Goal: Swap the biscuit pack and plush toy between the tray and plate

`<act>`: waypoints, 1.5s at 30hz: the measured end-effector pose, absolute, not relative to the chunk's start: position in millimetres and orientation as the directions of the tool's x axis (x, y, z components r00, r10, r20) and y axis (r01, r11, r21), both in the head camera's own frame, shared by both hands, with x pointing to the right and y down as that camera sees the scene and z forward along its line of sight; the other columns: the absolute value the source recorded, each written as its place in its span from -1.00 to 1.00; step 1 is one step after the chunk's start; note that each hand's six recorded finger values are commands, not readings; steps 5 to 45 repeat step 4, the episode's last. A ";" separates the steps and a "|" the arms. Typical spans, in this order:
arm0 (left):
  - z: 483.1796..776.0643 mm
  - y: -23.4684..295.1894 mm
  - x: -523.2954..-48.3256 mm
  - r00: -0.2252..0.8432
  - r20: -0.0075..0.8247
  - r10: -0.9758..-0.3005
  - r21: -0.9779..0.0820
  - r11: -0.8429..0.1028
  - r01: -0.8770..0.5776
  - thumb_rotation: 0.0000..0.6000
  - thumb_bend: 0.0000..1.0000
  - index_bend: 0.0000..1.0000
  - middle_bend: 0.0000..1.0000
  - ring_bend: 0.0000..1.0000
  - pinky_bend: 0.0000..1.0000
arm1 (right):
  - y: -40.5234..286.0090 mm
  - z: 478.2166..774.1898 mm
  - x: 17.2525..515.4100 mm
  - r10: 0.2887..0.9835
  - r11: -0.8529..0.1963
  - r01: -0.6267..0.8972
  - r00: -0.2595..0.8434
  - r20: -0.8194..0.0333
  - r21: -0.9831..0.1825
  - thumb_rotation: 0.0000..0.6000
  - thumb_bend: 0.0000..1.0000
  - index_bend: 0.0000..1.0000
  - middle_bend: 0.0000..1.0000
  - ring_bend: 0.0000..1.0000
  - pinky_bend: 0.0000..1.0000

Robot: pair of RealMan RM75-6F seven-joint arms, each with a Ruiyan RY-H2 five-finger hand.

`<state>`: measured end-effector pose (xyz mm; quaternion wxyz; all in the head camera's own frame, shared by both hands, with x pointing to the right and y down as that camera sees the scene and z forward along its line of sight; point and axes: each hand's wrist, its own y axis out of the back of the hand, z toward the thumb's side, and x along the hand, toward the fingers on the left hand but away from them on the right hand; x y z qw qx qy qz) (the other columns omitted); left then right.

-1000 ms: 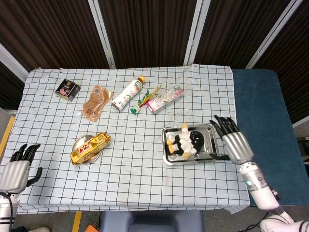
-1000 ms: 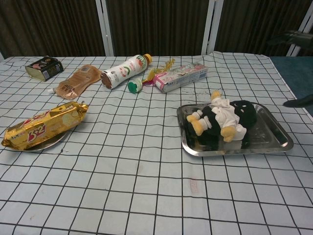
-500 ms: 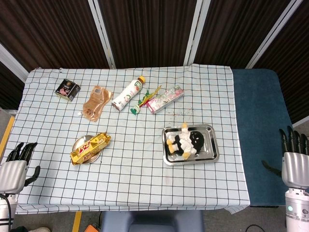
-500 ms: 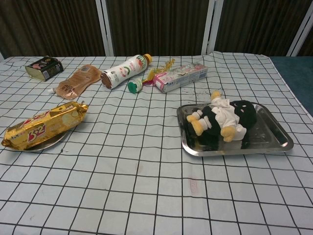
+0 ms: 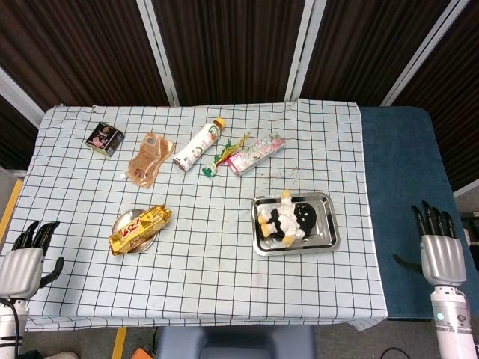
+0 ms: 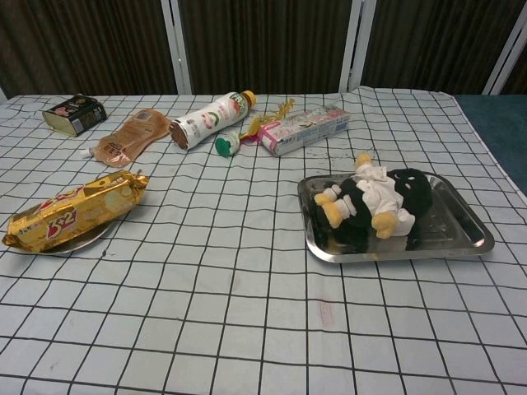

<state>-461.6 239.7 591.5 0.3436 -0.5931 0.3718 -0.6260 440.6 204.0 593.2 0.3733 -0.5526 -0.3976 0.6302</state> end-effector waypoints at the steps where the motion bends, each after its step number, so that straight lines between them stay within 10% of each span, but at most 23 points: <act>1: 592.1 239.9 -461.4 -0.061 0.490 -0.870 -0.872 -0.490 -0.010 1.00 -0.11 -0.80 -0.73 -0.90 -0.65 | 204.3 592.1 439.5 0.914 -0.398 -0.029 -0.101 -0.394 -0.917 1.00 -0.89 -1.00 -1.00 -1.00 -1.00; 45: 592.5 240.3 -459.8 -0.059 0.492 -0.869 -0.871 -0.492 -0.007 1.00 -0.11 -0.80 -0.73 -0.90 -0.65 | 206.4 589.0 437.5 0.920 -0.386 -0.021 -0.085 -0.383 -0.922 1.00 -0.89 -1.00 -1.00 -1.00 -1.00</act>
